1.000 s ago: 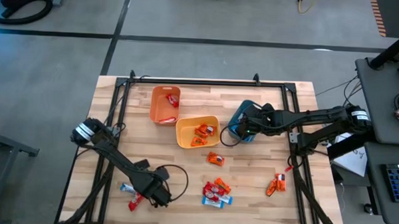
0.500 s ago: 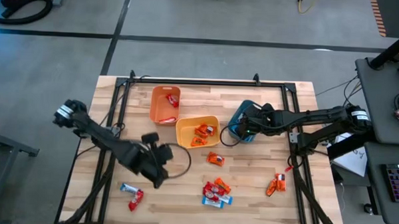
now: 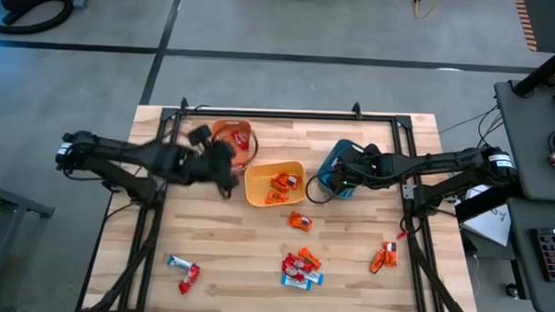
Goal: Sort candy
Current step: Put the red chocolate into the orange bin
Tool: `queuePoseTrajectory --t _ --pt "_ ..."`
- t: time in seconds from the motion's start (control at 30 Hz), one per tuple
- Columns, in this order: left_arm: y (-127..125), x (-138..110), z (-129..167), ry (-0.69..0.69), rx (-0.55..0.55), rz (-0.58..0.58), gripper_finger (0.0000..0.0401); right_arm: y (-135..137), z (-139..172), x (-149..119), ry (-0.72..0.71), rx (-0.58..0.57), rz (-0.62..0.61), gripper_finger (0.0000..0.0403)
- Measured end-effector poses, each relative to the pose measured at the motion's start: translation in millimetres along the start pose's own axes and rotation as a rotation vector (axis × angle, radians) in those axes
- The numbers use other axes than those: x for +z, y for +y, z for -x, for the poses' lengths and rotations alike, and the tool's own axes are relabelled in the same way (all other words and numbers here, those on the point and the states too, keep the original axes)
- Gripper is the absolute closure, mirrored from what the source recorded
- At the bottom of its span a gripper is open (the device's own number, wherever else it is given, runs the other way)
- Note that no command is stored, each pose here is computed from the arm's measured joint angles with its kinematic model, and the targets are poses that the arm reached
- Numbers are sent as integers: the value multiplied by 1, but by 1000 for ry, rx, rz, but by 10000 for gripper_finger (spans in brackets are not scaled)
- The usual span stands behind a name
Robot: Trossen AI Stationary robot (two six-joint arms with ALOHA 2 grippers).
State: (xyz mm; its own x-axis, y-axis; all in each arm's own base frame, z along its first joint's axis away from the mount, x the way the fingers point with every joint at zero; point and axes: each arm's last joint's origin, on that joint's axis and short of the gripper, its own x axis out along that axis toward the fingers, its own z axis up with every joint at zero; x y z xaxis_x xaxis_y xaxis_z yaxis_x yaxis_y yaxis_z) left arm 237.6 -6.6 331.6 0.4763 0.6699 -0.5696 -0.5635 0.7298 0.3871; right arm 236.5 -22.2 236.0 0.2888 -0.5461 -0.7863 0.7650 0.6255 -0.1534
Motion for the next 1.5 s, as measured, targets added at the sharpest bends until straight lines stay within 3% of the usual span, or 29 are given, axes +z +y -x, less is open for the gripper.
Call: queuePoseTrajectory --t 0.1,0.33,0.57,0.67,0.97,1.4,1.5 --pt "17 8 -17 7 41 10 399 1 0 1 -7 6 -6 258" --pt "58 18 -60 31 -70 127 399 1 0 1 -8 7 -7 264" --pt "95 -11 -114 147 -148 280 399 1 0 1 -11 10 -10 259" --pt "102 -32 -136 218 -124 353 399 2 1 1 -12 12 -9 262" --pt "85 -80 -181 401 -127 376 399 2 1 1 -13 13 -10 262" --pt "77 -85 -204 395 -114 389 398 2 1 1 -13 13 -9 266" --pt "78 -87 -205 411 -58 416 384 2 1 1 -12 13 -9 262"
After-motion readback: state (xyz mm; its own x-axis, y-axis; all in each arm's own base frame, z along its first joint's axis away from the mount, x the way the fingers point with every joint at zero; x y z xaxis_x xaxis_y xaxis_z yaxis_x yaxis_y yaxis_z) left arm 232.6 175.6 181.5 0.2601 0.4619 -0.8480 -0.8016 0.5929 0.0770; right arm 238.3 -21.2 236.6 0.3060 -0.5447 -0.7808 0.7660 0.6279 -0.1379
